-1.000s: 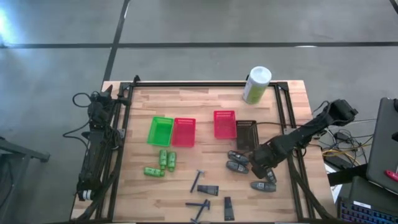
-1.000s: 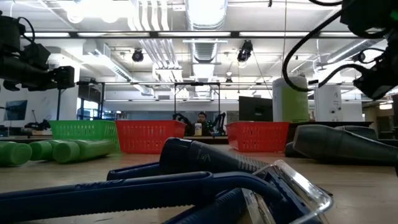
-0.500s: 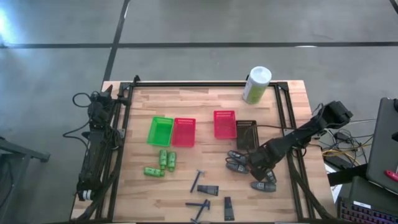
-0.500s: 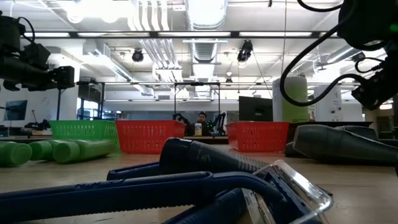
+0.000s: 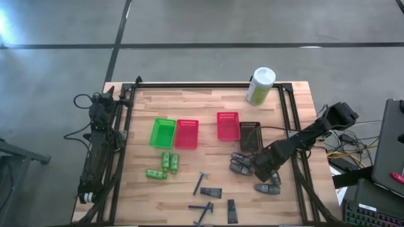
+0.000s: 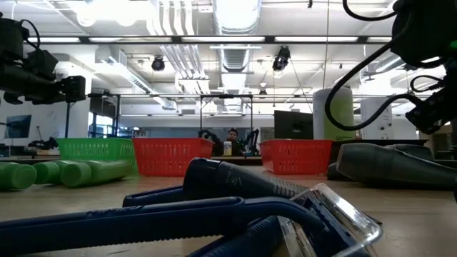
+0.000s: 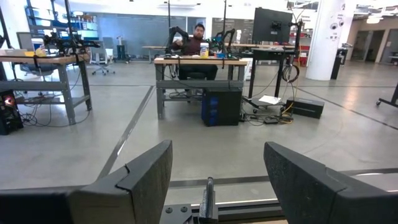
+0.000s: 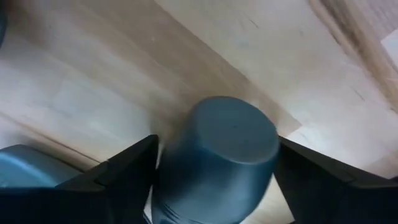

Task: Pick & Place Travel size toiletries
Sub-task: Put the gray deodorant into the black basket

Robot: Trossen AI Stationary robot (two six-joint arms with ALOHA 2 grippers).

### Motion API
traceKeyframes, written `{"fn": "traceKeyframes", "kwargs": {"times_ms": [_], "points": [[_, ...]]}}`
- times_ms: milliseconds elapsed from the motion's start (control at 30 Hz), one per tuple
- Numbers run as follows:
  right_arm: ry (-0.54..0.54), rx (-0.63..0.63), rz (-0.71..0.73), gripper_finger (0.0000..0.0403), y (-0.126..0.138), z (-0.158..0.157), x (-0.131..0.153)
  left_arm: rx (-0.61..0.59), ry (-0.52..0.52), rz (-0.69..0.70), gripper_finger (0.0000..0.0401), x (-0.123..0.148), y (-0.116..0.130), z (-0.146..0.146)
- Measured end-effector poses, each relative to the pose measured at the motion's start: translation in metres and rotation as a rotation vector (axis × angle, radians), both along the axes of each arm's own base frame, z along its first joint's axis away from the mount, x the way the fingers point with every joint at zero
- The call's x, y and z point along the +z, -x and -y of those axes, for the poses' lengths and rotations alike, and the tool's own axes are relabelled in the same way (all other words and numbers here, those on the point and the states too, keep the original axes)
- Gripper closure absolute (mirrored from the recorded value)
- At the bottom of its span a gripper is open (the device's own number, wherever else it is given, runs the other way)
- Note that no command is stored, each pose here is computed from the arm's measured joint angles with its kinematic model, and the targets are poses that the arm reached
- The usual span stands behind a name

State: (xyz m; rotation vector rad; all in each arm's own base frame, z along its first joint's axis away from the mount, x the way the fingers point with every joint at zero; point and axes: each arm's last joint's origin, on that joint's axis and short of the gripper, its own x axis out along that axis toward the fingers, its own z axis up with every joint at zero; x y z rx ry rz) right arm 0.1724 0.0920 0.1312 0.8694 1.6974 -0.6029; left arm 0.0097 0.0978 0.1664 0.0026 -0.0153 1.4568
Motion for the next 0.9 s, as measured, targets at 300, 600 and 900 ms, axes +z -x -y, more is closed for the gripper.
{"fn": "traceKeyframes", "kwargs": {"times_ms": [300,600,900], "points": [[-0.020,0.017,0.036,0.0204,0.000,0.000,0.014,0.000,0.000,0.000,0.0142,0.000,0.000,0.000],[-0.027,-0.230,0.237,0.0187,0.014,0.020,0.071,0.000,0.001,0.000,0.0142,0.000,0.000,0.000],[0.105,-0.454,0.530,0.0202,0.013,0.074,0.108,-0.001,0.002,0.000,0.0142,0.000,0.000,0.000]]}}
